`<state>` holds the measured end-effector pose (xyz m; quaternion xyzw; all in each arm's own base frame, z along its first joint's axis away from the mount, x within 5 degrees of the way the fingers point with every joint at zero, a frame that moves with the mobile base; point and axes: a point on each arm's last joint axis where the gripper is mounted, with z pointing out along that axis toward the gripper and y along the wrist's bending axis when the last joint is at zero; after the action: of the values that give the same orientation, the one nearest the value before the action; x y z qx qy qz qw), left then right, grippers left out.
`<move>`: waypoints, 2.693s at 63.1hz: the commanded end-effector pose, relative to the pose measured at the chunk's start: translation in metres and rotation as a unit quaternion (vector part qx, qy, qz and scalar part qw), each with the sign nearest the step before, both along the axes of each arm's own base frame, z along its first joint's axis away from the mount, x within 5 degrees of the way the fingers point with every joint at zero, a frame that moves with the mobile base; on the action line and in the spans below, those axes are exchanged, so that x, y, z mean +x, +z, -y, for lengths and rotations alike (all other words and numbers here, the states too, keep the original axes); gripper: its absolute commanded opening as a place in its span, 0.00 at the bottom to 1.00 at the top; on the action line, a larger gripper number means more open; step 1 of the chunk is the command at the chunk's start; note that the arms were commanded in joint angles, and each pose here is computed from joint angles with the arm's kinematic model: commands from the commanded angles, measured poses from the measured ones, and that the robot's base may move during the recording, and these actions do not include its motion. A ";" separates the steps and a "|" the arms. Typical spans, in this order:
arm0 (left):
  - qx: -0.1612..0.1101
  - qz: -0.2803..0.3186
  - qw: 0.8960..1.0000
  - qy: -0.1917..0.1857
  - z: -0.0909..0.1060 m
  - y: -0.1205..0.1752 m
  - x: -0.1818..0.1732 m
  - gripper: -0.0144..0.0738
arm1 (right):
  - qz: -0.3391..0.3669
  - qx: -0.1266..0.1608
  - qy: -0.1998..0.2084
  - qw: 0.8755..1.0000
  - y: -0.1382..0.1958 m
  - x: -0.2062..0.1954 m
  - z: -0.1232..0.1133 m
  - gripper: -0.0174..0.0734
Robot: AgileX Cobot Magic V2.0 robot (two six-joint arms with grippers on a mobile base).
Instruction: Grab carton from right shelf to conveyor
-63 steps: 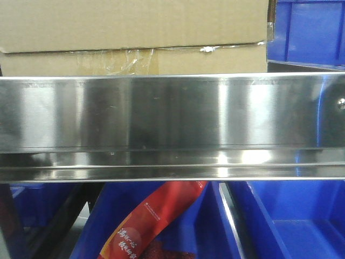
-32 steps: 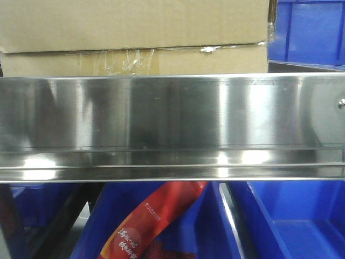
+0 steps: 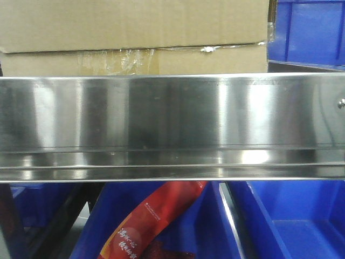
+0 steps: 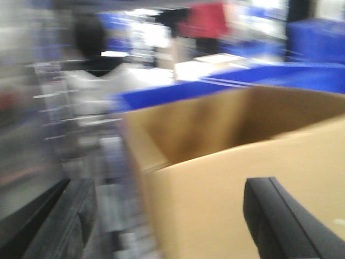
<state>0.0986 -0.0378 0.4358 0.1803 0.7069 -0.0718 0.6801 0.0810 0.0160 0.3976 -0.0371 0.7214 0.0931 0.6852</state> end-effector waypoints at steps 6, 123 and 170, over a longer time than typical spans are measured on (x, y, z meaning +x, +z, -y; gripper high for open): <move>0.015 -0.026 0.997 -0.072 0.038 0.025 0.030 0.69 | -0.010 -0.010 0.079 0.997 0.034 0.022 -0.019 0.80; 0.015 -0.396 0.894 0.211 0.024 -0.017 0.279 0.12 | -0.364 -0.112 0.123 0.916 0.033 0.288 -0.138 0.13; -0.035 -0.243 0.959 0.139 0.043 0.099 0.183 0.15 | -0.230 -0.079 0.125 0.962 0.138 0.181 -0.095 0.12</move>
<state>0.2952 -0.0777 0.5268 0.0234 0.8776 -0.0325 0.4776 0.2762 0.1178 0.5238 -0.1540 0.8687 0.1270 0.4534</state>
